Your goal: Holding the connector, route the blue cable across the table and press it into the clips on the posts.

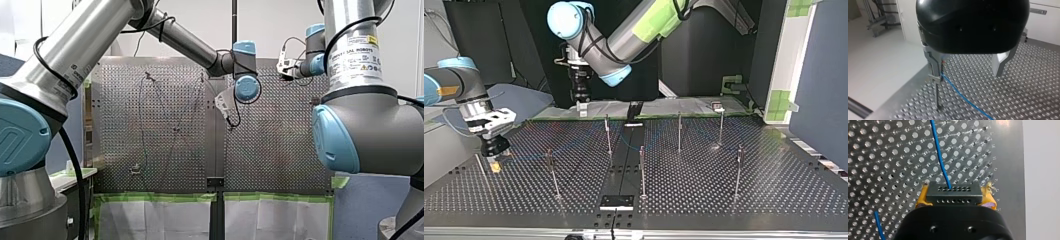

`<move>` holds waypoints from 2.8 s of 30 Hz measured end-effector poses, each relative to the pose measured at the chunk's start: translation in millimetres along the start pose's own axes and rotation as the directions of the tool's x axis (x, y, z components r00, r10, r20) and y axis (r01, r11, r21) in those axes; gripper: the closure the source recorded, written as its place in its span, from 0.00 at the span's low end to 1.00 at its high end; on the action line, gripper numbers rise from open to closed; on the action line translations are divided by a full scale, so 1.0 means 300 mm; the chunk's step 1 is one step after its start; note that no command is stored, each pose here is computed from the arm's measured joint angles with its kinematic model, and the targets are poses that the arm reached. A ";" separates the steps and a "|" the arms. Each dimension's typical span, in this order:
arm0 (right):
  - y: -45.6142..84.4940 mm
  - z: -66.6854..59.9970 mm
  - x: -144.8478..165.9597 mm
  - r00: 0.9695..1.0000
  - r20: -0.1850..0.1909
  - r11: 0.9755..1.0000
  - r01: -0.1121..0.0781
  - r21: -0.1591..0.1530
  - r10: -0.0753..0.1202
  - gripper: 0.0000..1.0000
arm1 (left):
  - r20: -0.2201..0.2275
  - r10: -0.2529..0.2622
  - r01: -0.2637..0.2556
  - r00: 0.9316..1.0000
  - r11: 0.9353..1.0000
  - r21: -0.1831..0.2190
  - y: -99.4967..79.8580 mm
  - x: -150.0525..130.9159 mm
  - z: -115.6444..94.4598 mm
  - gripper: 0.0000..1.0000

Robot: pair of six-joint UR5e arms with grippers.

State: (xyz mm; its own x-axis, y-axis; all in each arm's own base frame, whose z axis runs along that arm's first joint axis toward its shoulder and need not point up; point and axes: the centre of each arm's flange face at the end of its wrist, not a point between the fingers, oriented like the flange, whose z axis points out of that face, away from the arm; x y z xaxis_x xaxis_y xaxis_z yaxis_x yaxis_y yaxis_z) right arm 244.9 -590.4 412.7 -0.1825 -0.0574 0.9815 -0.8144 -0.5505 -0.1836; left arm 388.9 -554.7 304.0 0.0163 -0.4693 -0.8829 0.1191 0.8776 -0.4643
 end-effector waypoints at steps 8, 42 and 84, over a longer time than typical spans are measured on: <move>-0.002 0.001 -0.001 1.000 0.000 1.000 0.002 0.001 -0.002 1.00 | -0.008 -0.065 0.066 0.998 0.998 0.007 0.079 0.072 -0.002 0.00; -0.012 0.003 -0.003 1.000 0.001 1.000 0.005 0.011 -0.005 1.00 | 0.046 0.030 -0.026 0.998 0.996 -0.084 0.664 0.160 0.165 0.00; -0.026 0.001 -0.020 1.000 0.010 1.000 0.004 0.018 -0.004 1.00 | -0.162 0.302 -0.322 0.940 0.940 -0.116 1.039 0.484 -0.280 0.00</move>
State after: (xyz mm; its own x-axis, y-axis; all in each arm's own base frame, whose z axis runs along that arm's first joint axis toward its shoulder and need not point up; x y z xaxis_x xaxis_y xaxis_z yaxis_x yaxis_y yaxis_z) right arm 252.3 -585.9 408.4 -0.1735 -0.0632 0.9828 -0.8054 -0.5653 -0.1785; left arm 345.1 -341.2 25.3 -0.1092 -0.1601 -0.9810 -0.0082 0.9870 -0.1602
